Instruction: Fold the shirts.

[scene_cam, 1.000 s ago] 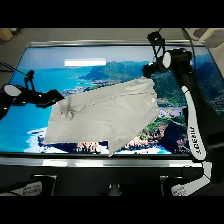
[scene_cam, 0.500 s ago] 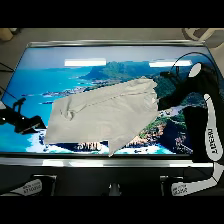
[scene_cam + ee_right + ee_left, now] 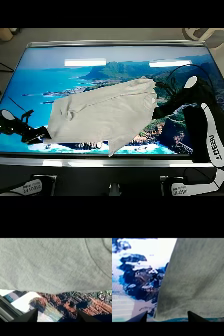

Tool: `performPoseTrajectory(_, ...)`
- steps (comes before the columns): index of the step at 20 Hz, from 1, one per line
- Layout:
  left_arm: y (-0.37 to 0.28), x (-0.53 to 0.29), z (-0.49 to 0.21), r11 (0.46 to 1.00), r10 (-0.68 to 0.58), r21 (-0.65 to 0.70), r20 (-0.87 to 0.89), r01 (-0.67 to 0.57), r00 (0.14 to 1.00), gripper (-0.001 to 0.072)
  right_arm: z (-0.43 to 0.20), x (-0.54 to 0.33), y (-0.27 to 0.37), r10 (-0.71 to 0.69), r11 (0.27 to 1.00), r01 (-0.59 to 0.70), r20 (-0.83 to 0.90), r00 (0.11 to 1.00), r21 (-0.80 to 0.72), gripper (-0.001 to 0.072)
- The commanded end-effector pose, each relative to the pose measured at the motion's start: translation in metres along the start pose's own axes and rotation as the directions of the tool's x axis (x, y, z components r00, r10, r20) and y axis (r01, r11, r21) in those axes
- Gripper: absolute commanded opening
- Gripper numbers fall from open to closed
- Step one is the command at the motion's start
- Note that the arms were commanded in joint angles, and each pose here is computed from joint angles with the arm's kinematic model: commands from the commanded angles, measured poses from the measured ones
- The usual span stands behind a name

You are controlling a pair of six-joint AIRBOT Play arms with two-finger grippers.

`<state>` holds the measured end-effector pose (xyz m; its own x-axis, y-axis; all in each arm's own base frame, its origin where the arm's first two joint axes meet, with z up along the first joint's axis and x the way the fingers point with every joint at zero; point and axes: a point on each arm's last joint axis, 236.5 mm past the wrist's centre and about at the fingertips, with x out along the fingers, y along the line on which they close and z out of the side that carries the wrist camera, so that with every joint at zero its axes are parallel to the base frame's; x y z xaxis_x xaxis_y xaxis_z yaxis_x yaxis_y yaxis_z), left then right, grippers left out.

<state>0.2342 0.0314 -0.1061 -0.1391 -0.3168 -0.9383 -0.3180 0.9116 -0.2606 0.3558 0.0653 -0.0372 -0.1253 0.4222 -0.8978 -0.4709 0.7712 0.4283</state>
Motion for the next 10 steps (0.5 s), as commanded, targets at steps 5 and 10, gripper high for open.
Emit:
performPoseTrajectory(5, -0.033, 0.014, 0.01, 0.996, -0.086, 0.008, 0.016, 0.086, 0.996, 0.0305, -0.044, 0.037, 0.018, 0.112, 0.993, -0.107, -0.113, 0.987, 0.049, 0.0618)
performPoseTrajectory(10, -0.045, 0.011, 0.009, 0.995, -0.076, 0.061, 0.023, 0.074, 0.997, 0.0025, -0.045, 0.068, 0.032, 0.188, 0.975, -0.182, -0.034, 0.982, 0.127, 0.0634)
